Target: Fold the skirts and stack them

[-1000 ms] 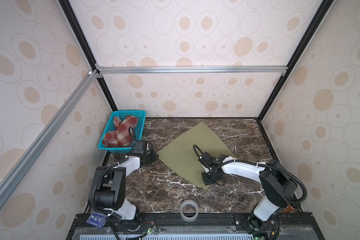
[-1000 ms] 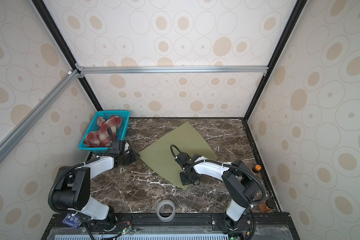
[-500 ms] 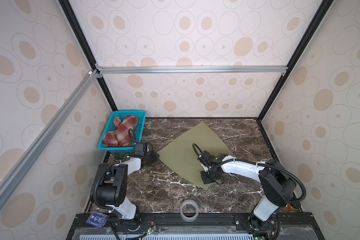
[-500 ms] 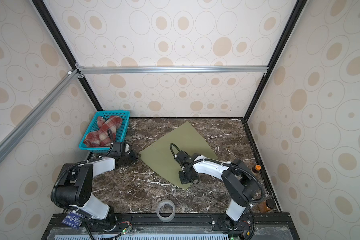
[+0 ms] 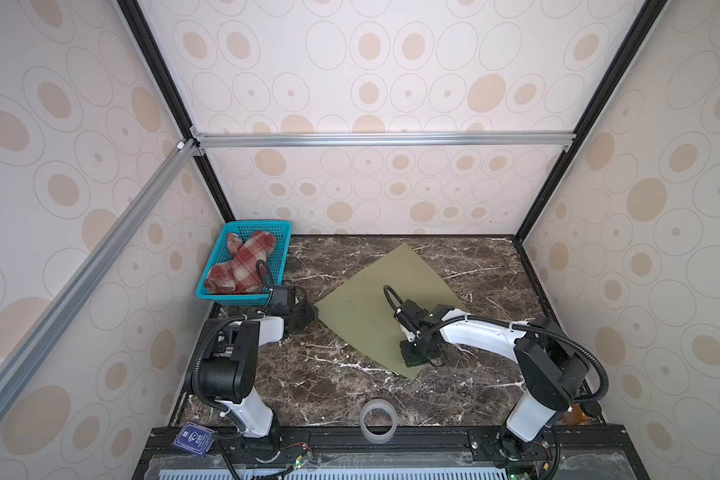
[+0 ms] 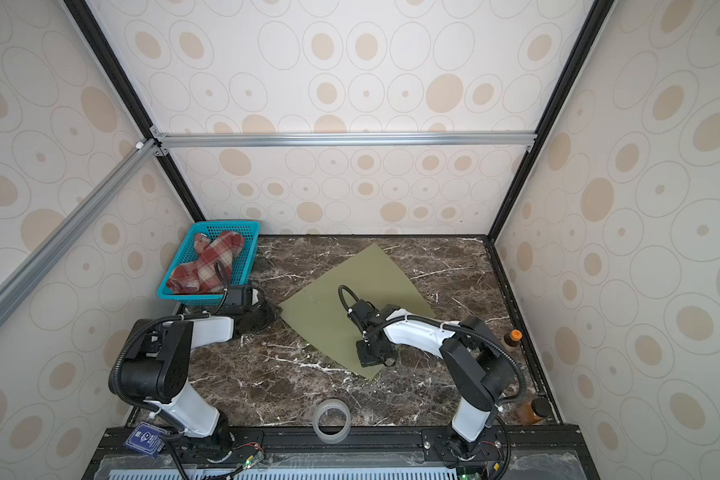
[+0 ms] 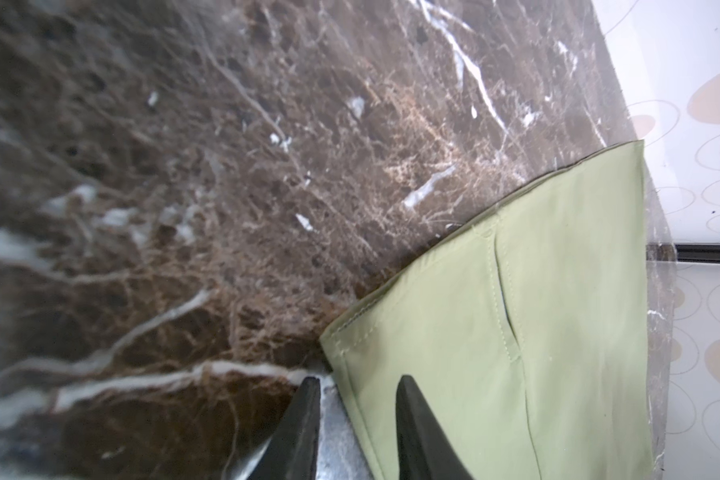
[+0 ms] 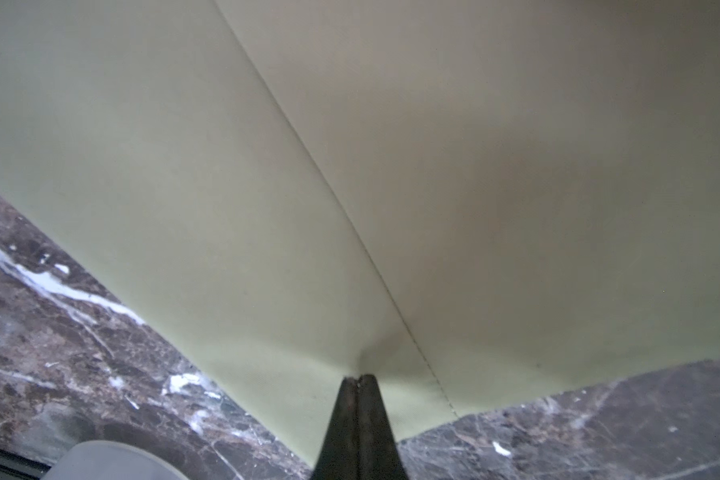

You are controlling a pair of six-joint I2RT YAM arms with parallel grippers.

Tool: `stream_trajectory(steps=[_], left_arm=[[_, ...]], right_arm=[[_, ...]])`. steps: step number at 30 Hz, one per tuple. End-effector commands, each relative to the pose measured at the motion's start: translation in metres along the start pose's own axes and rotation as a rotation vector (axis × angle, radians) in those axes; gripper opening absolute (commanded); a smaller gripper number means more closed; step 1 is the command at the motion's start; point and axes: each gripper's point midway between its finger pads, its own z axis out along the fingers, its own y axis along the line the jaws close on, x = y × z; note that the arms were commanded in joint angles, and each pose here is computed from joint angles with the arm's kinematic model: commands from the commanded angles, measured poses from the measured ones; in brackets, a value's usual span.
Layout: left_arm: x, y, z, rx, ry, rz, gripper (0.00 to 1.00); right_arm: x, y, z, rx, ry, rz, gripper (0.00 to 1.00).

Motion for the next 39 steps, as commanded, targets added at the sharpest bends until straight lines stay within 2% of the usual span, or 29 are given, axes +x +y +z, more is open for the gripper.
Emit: stream_trajectory(steps=[1, 13, 19, 24, 34, 39], left_arm=[[0.005, 0.018, 0.007, -0.046, 0.006, -0.048, 0.3], [0.003, 0.024, 0.014, -0.06, -0.002, -0.042, 0.25], [0.001, 0.031, 0.009, -0.086, -0.015, -0.032, 0.35], [0.0, 0.033, 0.012, -0.095, -0.005, -0.02, 0.35], [0.001, 0.033, 0.021, -0.079, 0.006, -0.027, 0.28], [0.005, 0.032, 0.022, -0.067, 0.021, -0.036, 0.15]], right_arm=[[0.0, -0.003, 0.0, 0.013, 0.025, 0.012, 0.0], [-0.002, -0.002, 0.001, 0.018, 0.037, 0.02, 0.0], [-0.004, -0.001, 0.0, 0.021, 0.037, 0.02, 0.0], [-0.007, 0.001, 0.0, 0.016, 0.039, 0.02, 0.0], [-0.008, 0.002, 0.0, 0.019, 0.044, 0.021, 0.0], [-0.009, 0.002, 0.0, 0.021, 0.044, 0.024, 0.0]])
